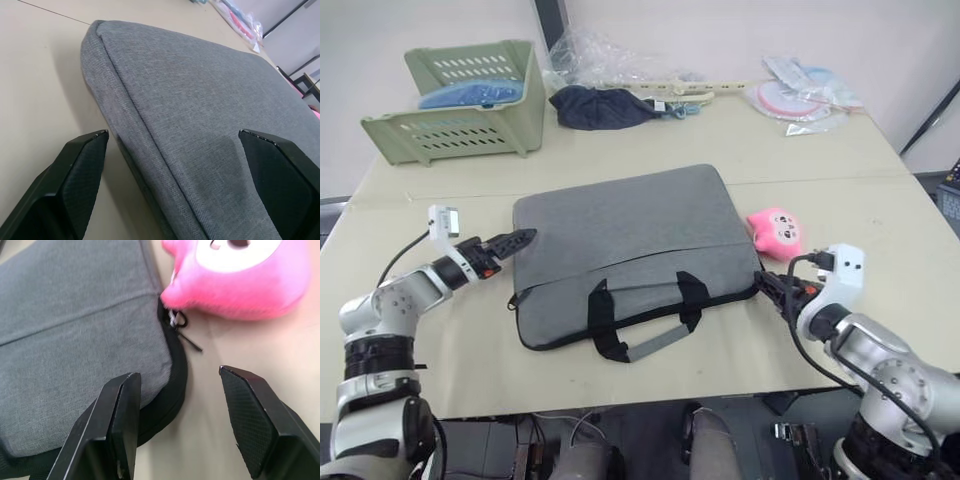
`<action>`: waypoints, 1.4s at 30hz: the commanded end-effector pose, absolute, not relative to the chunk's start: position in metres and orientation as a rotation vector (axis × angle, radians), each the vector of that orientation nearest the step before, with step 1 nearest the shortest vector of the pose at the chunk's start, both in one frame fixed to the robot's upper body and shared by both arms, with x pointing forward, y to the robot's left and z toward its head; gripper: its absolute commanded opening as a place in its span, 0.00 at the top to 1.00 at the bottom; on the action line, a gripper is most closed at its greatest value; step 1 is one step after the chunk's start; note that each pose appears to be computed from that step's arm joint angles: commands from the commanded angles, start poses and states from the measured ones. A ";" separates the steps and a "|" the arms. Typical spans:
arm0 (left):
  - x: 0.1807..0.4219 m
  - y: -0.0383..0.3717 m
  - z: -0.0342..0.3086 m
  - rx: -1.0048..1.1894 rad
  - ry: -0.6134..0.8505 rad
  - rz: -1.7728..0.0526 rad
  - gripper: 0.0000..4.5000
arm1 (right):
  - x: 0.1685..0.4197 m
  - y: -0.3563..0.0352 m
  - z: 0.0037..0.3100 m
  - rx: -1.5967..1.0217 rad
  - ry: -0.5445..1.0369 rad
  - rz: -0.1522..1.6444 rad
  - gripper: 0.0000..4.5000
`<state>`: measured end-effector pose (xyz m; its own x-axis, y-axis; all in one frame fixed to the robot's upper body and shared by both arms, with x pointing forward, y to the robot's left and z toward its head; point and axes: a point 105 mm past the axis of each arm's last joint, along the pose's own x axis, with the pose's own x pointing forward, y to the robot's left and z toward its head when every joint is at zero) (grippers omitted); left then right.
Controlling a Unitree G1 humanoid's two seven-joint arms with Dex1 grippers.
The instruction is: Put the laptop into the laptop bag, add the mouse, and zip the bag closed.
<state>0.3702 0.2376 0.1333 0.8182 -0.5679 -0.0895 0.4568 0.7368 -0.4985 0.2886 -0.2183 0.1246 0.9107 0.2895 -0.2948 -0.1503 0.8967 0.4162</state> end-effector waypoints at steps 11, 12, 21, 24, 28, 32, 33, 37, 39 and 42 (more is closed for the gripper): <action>0.371 0.217 0.104 -0.536 0.383 -0.601 0.00 | 0.297 -0.212 0.120 0.416 0.334 0.263 0.37; 0.371 0.217 0.102 -0.540 0.388 -0.598 0.00 | 0.297 -0.210 0.119 0.416 0.337 0.266 0.37; 0.374 0.228 0.100 -0.571 0.372 -0.533 0.00 | 0.294 -0.201 0.114 0.417 0.349 0.285 0.37; 0.374 0.235 0.101 -0.592 0.358 -0.511 0.00 | 0.293 -0.201 0.114 0.414 0.350 0.287 0.37; 0.373 0.239 0.100 -0.648 0.343 -0.495 0.00 | 0.294 -0.203 0.115 0.409 0.349 0.285 0.37; 0.372 0.243 0.098 -0.709 0.330 -0.465 0.00 | 0.296 -0.204 0.114 0.407 0.350 0.281 0.37; 0.371 0.243 0.097 -0.721 0.330 -0.460 0.00 | 0.296 -0.204 0.114 0.407 0.352 0.279 0.37; 0.370 0.245 0.093 -0.739 0.332 -0.443 0.30 | 0.298 -0.202 0.112 0.410 0.354 0.279 0.37; 0.369 0.245 0.091 -0.744 0.333 -0.437 0.49 | 0.299 -0.199 0.112 0.415 0.355 0.283 0.37; 0.368 0.245 0.090 -0.749 0.335 -0.432 0.80 | 0.300 -0.196 0.112 0.418 0.358 0.291 0.37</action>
